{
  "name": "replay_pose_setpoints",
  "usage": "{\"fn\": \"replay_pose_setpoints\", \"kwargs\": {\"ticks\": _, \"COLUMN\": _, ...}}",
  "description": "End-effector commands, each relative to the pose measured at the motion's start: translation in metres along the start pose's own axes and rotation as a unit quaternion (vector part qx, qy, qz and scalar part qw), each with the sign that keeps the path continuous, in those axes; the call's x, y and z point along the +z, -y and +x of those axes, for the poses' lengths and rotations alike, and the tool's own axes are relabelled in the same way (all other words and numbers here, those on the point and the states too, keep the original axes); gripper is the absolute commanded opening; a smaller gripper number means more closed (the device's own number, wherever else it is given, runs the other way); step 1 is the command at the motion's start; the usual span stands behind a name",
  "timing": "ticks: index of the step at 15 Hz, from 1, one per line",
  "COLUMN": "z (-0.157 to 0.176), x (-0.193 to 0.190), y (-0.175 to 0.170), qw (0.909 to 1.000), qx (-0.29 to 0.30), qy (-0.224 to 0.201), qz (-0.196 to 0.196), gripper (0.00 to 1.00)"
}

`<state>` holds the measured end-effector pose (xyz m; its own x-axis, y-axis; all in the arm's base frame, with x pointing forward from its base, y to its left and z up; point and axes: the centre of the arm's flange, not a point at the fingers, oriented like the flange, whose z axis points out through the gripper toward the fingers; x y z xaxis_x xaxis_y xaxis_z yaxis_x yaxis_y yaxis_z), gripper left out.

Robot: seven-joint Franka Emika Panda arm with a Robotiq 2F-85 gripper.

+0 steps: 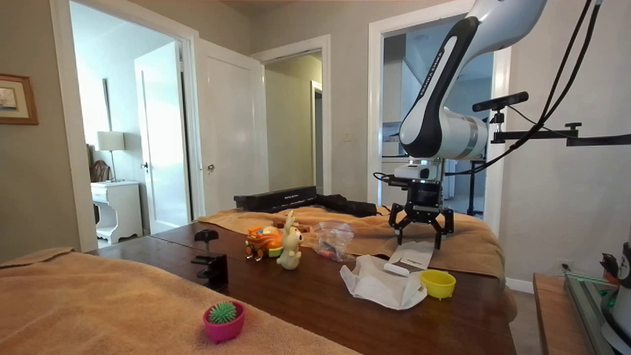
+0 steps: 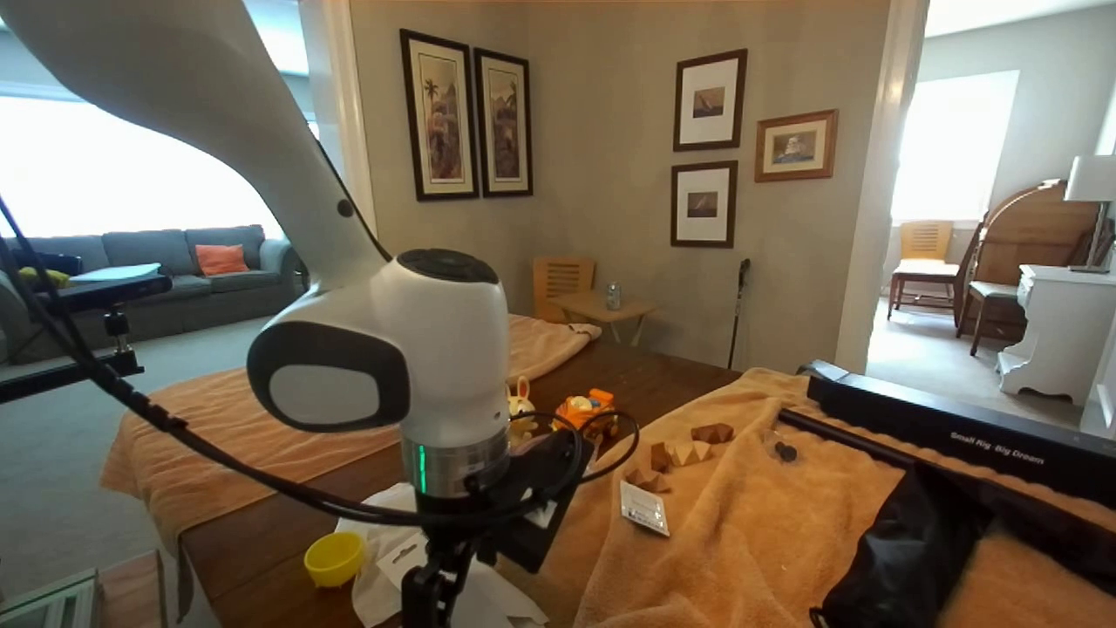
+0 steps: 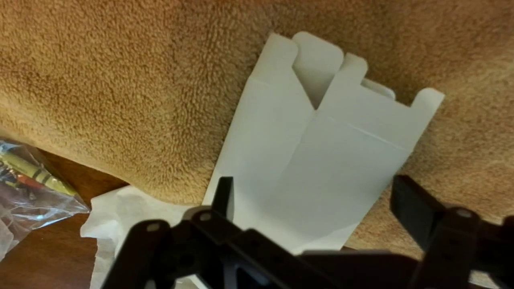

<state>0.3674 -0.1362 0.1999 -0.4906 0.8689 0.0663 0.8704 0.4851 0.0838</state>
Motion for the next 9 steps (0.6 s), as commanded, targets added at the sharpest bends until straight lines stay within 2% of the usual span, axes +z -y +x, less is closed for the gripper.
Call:
{"fn": "replay_pose_setpoints", "kwargs": {"ticks": 1, "z": 0.013, "x": 0.006, "y": 0.018, "qw": 0.9999, "qx": -0.006, "qy": 0.006, "qz": -0.013, "gripper": 1.00}}
{"fn": "replay_pose_setpoints", "kwargs": {"ticks": 9, "z": 0.025, "x": 0.014, "y": 0.015, "qw": 0.9984, "qx": 0.022, "qy": 0.042, "qz": -0.030, "gripper": 1.00}}
